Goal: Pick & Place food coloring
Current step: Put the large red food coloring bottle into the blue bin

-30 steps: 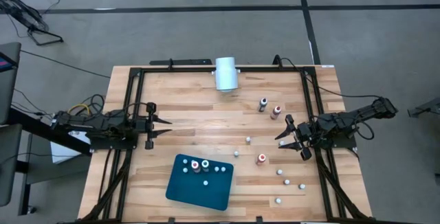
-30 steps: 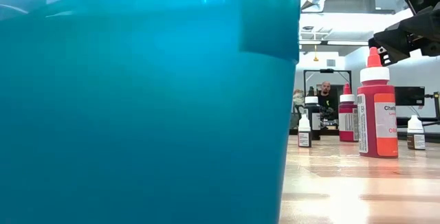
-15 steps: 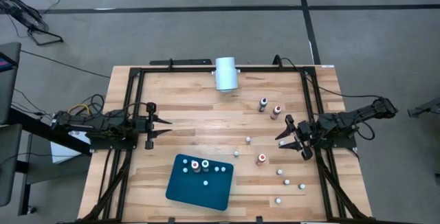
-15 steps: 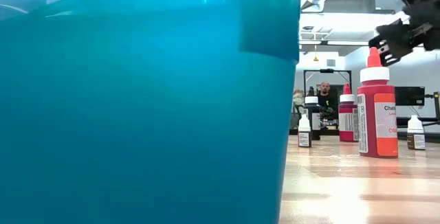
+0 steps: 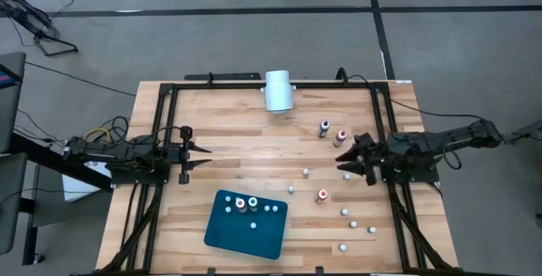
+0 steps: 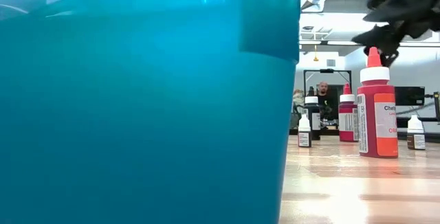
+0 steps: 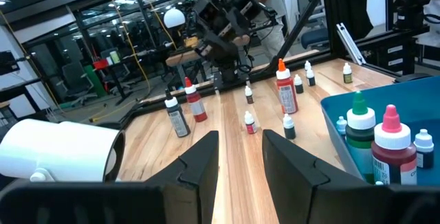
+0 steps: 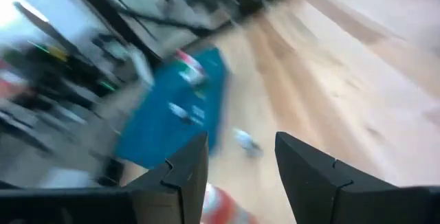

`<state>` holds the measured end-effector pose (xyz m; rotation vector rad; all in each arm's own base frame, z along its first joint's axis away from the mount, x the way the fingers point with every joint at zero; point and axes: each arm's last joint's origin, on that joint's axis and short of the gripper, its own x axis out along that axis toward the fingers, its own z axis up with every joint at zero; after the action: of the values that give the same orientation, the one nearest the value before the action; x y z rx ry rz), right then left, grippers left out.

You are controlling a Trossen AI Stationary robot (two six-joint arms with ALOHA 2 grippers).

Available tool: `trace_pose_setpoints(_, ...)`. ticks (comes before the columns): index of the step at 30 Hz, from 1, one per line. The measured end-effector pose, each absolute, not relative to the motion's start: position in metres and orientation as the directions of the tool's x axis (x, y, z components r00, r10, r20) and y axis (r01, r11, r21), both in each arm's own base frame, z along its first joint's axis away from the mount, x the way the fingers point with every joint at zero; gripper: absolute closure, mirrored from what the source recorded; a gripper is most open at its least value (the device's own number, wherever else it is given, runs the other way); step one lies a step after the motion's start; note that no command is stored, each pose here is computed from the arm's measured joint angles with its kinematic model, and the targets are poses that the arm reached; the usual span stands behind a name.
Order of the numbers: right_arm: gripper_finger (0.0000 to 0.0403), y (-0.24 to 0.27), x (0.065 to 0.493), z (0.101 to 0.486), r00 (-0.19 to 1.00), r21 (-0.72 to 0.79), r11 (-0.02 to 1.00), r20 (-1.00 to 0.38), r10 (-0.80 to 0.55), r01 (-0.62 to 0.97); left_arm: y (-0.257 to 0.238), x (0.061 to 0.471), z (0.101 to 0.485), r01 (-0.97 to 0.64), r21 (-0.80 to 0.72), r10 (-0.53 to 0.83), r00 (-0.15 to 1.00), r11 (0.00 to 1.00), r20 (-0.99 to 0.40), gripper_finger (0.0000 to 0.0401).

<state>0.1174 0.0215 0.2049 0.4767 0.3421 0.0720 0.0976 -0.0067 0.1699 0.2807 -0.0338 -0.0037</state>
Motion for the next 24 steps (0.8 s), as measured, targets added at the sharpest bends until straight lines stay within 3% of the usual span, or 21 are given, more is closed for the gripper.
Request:
trace_pose_setpoints(4,0.0244,0.019,0.139,0.235,0.891,0.337,0.939,-0.443,0.095,0.068,-0.007,0.098,0.170,-0.001,0.277,-0.008,0.999,0.961,0.032,0.0296)
trace_pose_setpoints(8,0.0244,0.015,0.165,0.253,0.768,0.153,0.985,-0.640,0.035,0.083,-0.007,0.098,0.170,-0.001,0.277,-0.008,0.999,0.961,0.032,0.0296)
trace_pose_setpoints(15,0.0242,-0.003,0.199,0.274,0.500,-0.232,0.971,-0.835,-0.231,0.062,-0.007,0.098,0.170,-0.001,0.277,-0.008,0.999,0.961,0.032,0.0296)
trace_pose_setpoints(19,0.0227,-0.019,0.205,0.280,0.336,-0.302,0.942,-0.880,-0.336,0.149,-0.007,0.098,0.170,-0.001,0.277,-0.008,0.999,0.961,0.032,0.0296)
trace_pose_setpoints(24,0.0194,-0.037,0.205,0.279,0.181,-0.313,0.915,-0.914,-0.362,0.254,-0.007,0.098,0.170,-0.001,0.277,-0.009,0.999,0.961,0.032,0.0296)
